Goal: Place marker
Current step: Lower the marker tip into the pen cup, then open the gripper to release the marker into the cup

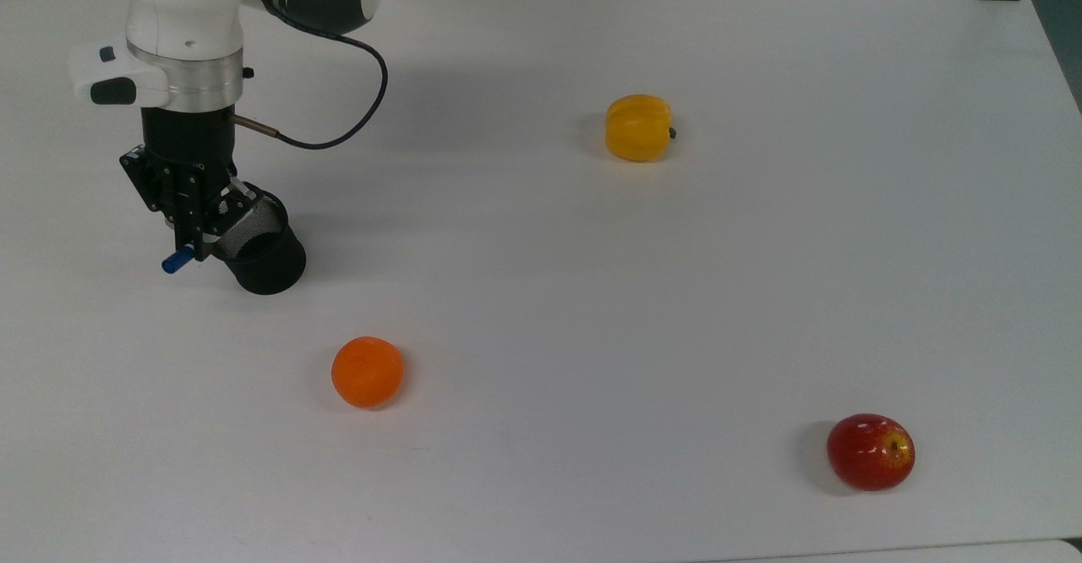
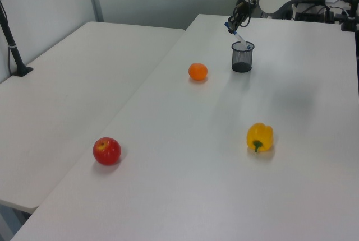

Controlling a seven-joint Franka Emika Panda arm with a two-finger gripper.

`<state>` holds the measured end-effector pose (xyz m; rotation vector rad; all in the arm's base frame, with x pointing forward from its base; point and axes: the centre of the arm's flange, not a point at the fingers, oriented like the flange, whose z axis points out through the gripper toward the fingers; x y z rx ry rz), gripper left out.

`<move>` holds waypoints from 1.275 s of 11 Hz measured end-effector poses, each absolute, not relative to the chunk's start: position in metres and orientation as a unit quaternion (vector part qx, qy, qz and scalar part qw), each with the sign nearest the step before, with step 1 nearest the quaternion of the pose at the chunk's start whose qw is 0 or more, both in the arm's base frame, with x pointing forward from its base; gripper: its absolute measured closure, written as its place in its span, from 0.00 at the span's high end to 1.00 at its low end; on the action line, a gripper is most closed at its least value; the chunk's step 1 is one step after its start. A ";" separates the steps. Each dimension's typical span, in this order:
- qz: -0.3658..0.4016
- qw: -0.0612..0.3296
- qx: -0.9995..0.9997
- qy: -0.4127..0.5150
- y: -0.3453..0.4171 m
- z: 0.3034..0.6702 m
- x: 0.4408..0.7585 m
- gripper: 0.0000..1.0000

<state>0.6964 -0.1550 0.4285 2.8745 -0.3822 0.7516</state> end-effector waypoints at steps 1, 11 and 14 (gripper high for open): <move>0.249 0.073 0.957 -0.126 -0.154 0.427 0.697 0.18; 0.245 0.071 0.959 -0.122 -0.147 0.422 0.697 1.00; 0.253 0.066 0.959 -0.112 -0.131 0.430 0.701 1.00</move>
